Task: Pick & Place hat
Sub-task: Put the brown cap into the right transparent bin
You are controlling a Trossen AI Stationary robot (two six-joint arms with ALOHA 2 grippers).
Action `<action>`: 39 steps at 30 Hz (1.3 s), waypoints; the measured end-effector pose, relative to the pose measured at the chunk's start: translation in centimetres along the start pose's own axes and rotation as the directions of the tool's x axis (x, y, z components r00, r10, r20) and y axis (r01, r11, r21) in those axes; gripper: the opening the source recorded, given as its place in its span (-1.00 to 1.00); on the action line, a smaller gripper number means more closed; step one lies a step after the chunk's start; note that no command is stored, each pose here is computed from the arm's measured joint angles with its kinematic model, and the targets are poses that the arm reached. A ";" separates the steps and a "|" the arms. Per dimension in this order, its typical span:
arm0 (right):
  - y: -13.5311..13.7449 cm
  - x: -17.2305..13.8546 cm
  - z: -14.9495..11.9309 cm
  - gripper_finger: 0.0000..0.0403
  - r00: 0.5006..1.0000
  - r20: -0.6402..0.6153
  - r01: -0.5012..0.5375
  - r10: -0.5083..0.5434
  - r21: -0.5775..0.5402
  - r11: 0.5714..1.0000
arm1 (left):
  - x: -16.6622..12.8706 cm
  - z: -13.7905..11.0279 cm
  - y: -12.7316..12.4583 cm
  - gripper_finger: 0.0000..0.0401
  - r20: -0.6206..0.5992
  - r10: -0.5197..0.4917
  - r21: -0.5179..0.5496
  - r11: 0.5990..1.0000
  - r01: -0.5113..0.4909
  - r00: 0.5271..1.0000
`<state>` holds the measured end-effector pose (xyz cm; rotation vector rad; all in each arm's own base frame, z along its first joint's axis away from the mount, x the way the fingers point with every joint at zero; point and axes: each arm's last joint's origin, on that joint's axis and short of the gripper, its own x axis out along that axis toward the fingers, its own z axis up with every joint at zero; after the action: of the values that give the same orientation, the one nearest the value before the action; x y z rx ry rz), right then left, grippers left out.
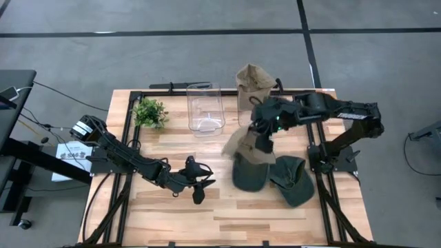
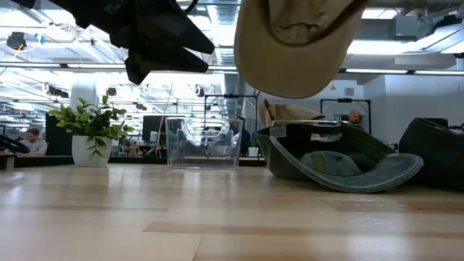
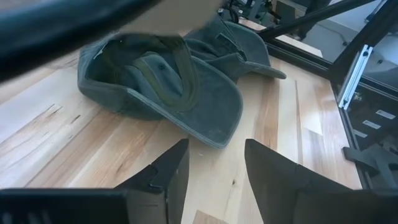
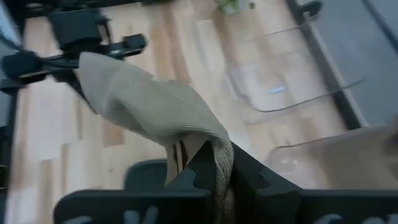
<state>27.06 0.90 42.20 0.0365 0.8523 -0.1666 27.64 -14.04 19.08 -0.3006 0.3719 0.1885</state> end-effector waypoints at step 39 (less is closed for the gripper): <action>-17.4 9.6 -1.6 -0.94 0.916 -0.371 0.090 -0.150 -0.175 0.980 | 0.0 0.3 -0.2 -0.24 0.026 -0.018 -0.017 1.000 0.019 0.999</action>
<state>29.26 -17.36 34.54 -0.1341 1.2586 -0.2128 27.74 -14.18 19.39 -0.3179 0.3418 0.1775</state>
